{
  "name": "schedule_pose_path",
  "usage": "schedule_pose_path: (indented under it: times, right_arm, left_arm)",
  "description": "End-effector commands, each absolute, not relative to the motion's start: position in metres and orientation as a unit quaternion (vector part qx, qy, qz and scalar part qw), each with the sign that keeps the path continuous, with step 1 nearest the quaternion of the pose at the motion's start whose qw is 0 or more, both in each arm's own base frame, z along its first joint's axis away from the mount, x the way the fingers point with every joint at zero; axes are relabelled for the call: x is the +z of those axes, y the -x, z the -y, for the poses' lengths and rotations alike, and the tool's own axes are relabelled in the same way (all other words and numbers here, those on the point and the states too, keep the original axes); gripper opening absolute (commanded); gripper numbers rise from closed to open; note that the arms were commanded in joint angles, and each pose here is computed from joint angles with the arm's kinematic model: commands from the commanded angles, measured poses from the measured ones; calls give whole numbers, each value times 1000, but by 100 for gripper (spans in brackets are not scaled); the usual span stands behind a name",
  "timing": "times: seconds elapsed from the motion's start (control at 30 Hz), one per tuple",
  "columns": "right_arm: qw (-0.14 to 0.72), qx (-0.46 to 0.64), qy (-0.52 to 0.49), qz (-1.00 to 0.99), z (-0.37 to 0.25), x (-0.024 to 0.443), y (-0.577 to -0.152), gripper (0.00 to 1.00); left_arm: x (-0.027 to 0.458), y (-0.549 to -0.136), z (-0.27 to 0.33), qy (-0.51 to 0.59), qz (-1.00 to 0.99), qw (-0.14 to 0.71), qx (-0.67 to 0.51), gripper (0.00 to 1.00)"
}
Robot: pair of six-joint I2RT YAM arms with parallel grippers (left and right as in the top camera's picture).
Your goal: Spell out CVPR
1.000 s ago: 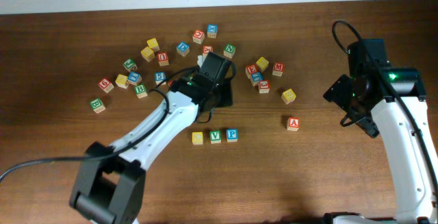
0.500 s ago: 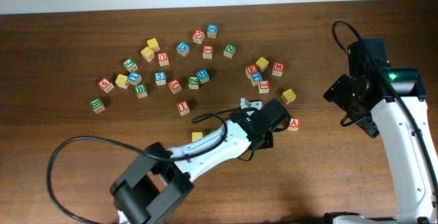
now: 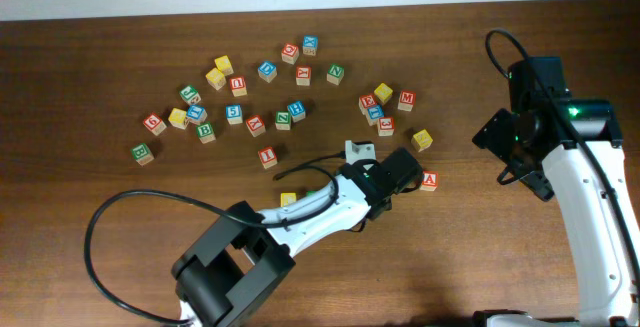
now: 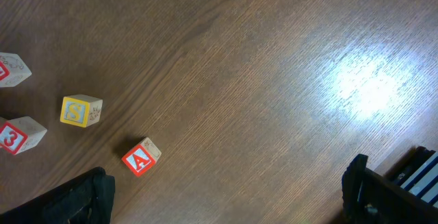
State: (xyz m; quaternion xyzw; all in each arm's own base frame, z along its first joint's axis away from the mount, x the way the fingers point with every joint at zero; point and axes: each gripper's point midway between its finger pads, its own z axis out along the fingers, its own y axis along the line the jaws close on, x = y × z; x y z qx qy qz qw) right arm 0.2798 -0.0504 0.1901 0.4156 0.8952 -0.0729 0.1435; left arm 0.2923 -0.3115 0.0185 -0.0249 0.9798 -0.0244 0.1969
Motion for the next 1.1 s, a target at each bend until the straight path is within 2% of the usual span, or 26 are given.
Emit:
schedule_pose_path:
  times: [0.0,0.3,0.5,0.6,0.7,0.77,0.87,0.97,1.07]
  right_arm:
    - [148,-80,-420,-892,54,192,-280,98]
    - [148,-80,-420,-892,54,192,-280,98]
    - [148,-80,-420,-892,54,192,-280,98]
    - [148,-80,-420,-892,54,192,-280,98]
    - [148,-80,-420,-892,54,192,-280,98]
    - [148,-80,-420,-892,54,192,-280,98]
    - [148,-80,-420,-892,54,192,-280,98]
    - [148,-80,-420,-892,54,192,-280,98]
    - [148,-80,-420,-892,54,192,-280,98]
  left_arm:
    - [17,-298,312,34,-978,206,-22,37]
    - [33,-317,319,46,-972,227,-39,38]
    - [41,-343,302,56,-970,236,-35,46]
    - [87,-371,313,3,-958,280,-54,52]
    - [169,-406,310,-20,-933,350,-81,56]
    - [212,-418,280,12,-927,365,-82,57]
    - [235,-420,205,66,-934,348,-42,59]
    - [220,-411,120,130,-950,283,24,63]
    - [193,-392,47,194,-957,204,74,80]
